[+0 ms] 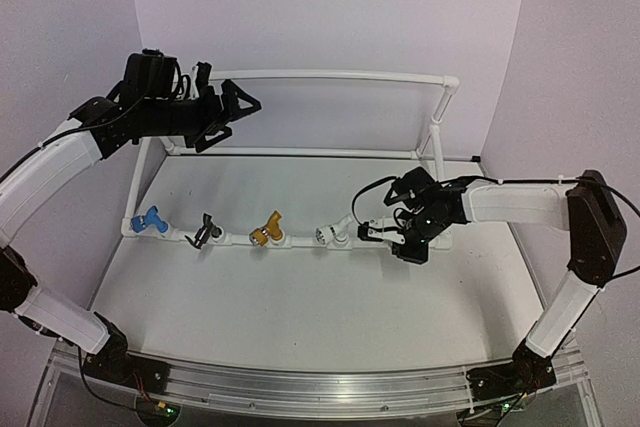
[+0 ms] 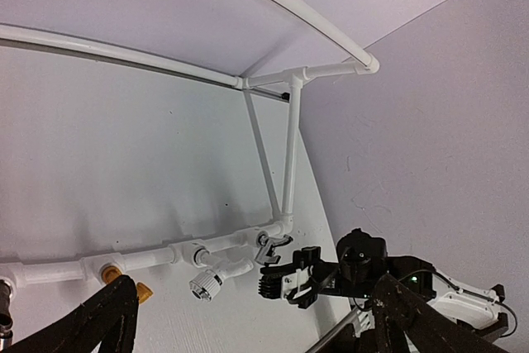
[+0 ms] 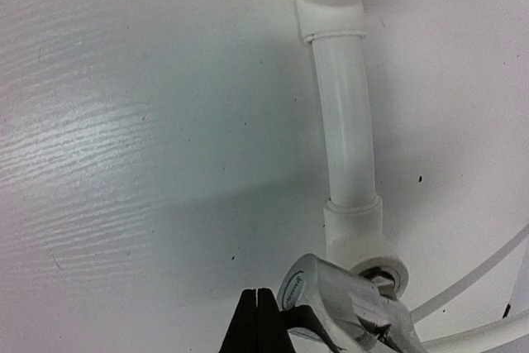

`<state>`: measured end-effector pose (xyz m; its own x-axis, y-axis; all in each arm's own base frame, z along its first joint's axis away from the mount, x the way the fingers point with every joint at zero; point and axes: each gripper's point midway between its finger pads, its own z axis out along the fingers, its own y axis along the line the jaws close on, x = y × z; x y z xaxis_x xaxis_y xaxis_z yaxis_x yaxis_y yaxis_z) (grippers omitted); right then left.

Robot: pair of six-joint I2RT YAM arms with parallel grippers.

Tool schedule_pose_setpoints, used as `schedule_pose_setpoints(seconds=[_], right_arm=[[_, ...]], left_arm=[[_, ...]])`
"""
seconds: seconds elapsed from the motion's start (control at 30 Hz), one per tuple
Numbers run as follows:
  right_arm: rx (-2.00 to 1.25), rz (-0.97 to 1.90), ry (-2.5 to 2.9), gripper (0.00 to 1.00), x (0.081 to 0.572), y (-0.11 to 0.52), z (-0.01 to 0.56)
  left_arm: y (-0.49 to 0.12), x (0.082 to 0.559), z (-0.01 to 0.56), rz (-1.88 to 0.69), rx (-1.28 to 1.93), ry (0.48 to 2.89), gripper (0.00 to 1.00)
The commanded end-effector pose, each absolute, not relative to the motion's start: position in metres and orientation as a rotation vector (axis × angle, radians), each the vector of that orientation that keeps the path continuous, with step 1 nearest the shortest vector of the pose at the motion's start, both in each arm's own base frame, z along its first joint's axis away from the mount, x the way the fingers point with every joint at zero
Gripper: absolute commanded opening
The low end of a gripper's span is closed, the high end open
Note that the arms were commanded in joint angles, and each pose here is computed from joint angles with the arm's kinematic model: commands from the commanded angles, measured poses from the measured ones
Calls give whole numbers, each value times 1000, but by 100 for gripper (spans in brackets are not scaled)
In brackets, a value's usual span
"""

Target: Install the water faucets

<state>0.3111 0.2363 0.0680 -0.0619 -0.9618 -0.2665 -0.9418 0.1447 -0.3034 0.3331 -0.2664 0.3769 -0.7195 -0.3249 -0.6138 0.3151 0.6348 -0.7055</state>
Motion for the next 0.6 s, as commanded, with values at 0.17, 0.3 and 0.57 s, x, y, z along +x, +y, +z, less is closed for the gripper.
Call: schedule_pose_setpoints(seconds=[0.17, 0.3, 0.57], right_arm=[[-1642, -227, 1980, 0, 375, 263, 92], [-1624, -306, 1986, 0, 390, 257, 92], [-1580, -363, 2002, 0, 406, 238, 102]], left_arm=[[-258, 332, 399, -1089, -9, 2027, 98], [-258, 333, 397, -1089, -9, 2029, 98], [-259, 335, 395, -1086, -4, 2035, 98]])
